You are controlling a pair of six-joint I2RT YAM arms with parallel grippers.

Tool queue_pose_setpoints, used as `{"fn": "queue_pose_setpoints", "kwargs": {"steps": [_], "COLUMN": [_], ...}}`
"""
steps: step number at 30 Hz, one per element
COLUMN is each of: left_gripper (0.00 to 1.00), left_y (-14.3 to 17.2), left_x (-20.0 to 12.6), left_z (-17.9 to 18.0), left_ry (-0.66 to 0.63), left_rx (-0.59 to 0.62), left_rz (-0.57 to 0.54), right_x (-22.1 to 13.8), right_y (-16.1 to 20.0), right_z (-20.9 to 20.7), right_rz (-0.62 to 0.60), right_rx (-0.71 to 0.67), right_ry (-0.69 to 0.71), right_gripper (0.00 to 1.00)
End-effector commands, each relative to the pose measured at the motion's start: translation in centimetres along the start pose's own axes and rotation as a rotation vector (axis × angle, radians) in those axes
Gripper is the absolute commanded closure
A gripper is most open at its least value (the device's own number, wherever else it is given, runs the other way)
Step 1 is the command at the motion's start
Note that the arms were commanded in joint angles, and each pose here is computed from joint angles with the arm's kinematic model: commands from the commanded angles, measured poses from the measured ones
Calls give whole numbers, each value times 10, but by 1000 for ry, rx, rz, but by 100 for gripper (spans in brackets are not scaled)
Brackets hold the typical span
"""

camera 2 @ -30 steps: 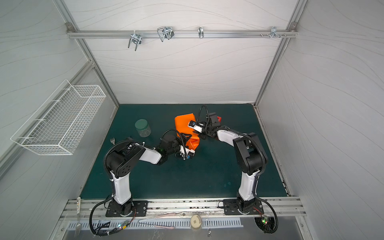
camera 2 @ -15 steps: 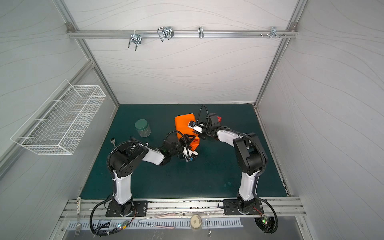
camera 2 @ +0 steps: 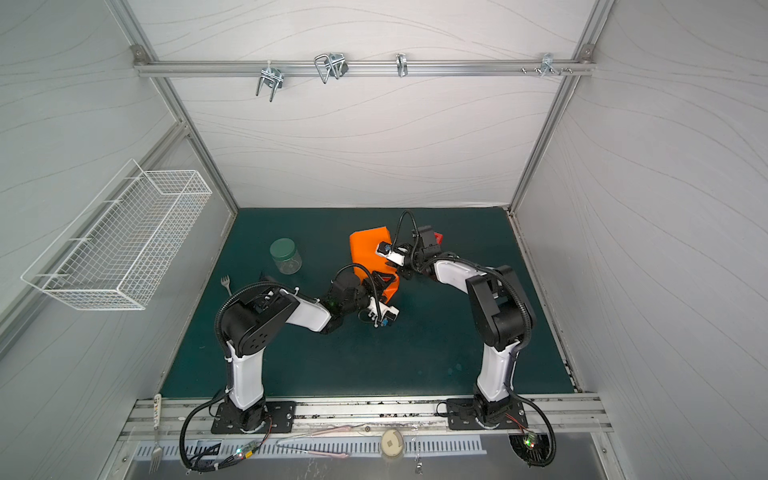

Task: Wrap a gift box in wrapping paper
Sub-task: Fold the wrapping paper for the gift box.

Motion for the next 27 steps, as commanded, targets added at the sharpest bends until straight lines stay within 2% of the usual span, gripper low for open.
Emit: {"fn": "queue_pose_setpoints", "kwargs": {"steps": [1, 7, 16, 21, 24, 27], "left_gripper": [1, 1, 1, 1, 1, 1], "left_y": [-13, -15, -17, 16, 37, 48], "left_x": [7, -2, -46, -56, -51, -46], "left_z": [-18, 0, 24, 27, 31, 33], "left_ry": [63, 28, 46, 25, -12, -41], "left_rx": [-27, -83, -245, -233, -182, -200], "left_rz": [-58, -65, -73, 4, 83, 112], "right_x": [10, 10, 10, 10, 9, 9], "right_y": [42, 43, 43, 42, 42, 43], "right_z": [31, 32, 31, 31, 31, 31], "right_rz": [171, 173, 170, 170, 168, 168], "right_rx": [80, 77, 75, 75, 75, 79], "right_ry": [-111, -111, -110, -108, -107, -111], "right_gripper": [82, 82, 82, 82, 83, 83]}}
Point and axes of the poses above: each gripper's point midway between its finger pads, its own x axis out along the fingers, its own z axis along the line the jaws close on, y = z × x, the point moved 8 cm from there along -x, back along the fingers, and after that the axes turned 3 degrees about x, right-handed, at the moved point
